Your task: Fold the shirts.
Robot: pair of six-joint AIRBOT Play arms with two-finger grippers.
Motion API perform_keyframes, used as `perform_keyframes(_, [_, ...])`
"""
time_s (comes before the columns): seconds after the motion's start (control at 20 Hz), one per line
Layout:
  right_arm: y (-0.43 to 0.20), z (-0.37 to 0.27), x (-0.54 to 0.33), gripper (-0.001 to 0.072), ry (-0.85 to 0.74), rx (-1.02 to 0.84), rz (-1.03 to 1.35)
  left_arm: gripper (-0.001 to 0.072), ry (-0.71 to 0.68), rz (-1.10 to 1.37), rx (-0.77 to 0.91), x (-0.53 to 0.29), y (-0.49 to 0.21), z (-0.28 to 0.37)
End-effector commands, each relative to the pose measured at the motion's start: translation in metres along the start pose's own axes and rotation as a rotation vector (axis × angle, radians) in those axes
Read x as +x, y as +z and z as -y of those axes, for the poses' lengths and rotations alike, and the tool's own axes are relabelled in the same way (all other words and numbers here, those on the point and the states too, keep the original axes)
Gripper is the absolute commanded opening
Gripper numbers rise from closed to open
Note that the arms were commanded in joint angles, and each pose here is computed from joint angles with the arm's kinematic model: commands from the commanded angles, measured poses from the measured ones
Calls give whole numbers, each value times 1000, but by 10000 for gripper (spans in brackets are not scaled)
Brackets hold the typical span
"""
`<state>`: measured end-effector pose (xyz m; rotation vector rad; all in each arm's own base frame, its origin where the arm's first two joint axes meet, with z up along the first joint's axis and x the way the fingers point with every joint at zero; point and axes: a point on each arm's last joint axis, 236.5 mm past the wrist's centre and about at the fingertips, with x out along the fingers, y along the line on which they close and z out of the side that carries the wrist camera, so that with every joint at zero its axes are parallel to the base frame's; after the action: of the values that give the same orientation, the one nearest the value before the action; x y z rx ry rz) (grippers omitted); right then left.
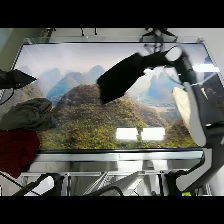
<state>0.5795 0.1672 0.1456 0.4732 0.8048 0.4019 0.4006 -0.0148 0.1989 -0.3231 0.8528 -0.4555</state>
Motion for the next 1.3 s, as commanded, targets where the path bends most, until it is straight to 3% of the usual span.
perform_keyframes(0.0, [76, 61, -127, 16, -231, 89, 245, 16, -11, -25, -3, 0, -6, 2])
perform_keyframes(0.25, [61, 155, -278, 16, -476, 327, 284, 17, -18, -42, -4, 0, -10, 4])
perform_keyframes(0.55, [-90, 243, -358, 16, -827, 607, -190, 17, -19, -43, -4, 0, -10, 4])
perform_keyframes(1.0, [-130, 270, -363, 18, -905, 665, -308, 17, -46, -120, -66, 17, -39, -3])
perform_keyframes(1.05, [-140, 272, -364, 88, -916, 662, -353, 17, -46, -122, -72, 19, -41, -5])
perform_keyframes(1.1, [-146, 277, -368, 358, -943, 656, -376, 16, -46, -123, -75, 20, -42, -5])
perform_keyframes(1.15, [-149, 281, -373, 460, -976, 655, -383, 16, -46, -121, -75, 20, -41, -5])
perform_keyframes(1.25, [-150, 285, -380, 460, -1013, 657, -383, 16, -46, -118, -75, 19, -41, -5])
